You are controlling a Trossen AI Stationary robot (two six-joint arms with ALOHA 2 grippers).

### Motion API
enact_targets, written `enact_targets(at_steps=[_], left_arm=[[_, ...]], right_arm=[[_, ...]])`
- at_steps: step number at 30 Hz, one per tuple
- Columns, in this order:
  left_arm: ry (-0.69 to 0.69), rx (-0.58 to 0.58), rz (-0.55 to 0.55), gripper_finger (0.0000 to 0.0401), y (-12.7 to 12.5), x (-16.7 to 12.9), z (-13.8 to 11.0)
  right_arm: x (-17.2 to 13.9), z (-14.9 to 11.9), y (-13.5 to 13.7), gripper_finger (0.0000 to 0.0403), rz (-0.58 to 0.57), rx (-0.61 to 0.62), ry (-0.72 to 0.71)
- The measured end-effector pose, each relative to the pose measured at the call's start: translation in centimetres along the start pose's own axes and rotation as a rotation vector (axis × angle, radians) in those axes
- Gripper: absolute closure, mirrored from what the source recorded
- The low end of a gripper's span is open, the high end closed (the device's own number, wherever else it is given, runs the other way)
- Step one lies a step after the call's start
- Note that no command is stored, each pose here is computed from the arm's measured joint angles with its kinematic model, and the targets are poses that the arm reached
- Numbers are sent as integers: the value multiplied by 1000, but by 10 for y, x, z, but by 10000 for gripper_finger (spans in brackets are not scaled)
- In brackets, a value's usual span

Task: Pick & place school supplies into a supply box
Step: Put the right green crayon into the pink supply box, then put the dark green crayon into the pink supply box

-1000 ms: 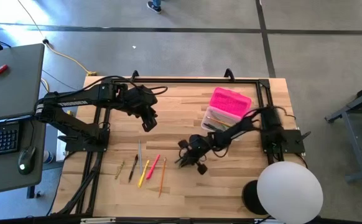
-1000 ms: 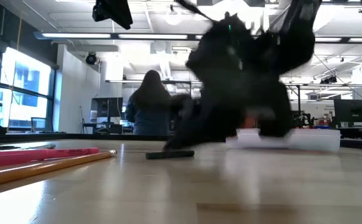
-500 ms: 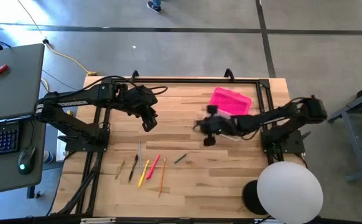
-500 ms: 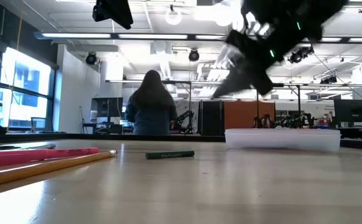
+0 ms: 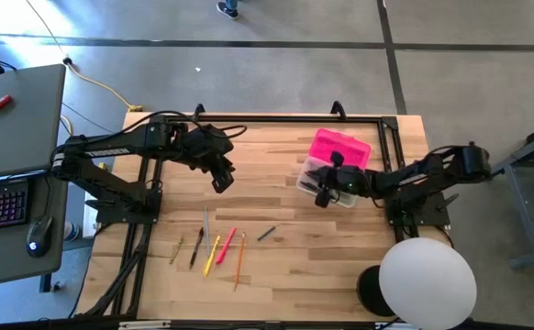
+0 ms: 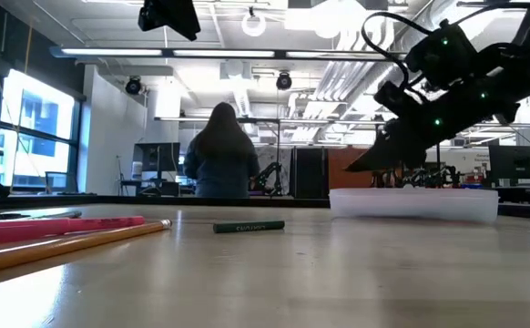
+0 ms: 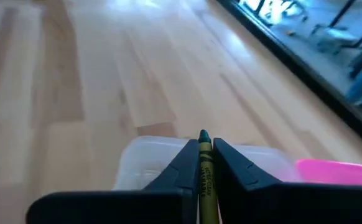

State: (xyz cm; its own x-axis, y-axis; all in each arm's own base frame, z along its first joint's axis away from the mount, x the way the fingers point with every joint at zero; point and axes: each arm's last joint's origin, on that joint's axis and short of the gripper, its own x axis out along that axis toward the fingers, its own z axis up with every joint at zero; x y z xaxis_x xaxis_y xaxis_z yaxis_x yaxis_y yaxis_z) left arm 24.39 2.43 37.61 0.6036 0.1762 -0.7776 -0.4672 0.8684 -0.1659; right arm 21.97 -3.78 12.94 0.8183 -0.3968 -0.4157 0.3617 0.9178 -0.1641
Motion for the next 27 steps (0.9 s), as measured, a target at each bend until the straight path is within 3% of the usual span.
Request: enact_targets(at_steps=[8, 12, 16, 21, 27], left_arm=[[3, 0, -5, 281, 0, 0, 0], [4, 0, -4, 281, 0, 0, 0], [6, 0, -4, 281, 0, 0, 0], [9, 0, -2, 281, 0, 0, -1], [6, 5, -1, 281, 0, 0, 0]], right_arm=[[4, -6, -4, 358, -50, 36, 47], [4, 6, -2, 346, -33, 64, -47], [5, 49, 19, 336, 159, 63, -247], [0, 89, 69, 322, 547, -244, -349], [25, 91, 122, 306, 635, -347, -293]])
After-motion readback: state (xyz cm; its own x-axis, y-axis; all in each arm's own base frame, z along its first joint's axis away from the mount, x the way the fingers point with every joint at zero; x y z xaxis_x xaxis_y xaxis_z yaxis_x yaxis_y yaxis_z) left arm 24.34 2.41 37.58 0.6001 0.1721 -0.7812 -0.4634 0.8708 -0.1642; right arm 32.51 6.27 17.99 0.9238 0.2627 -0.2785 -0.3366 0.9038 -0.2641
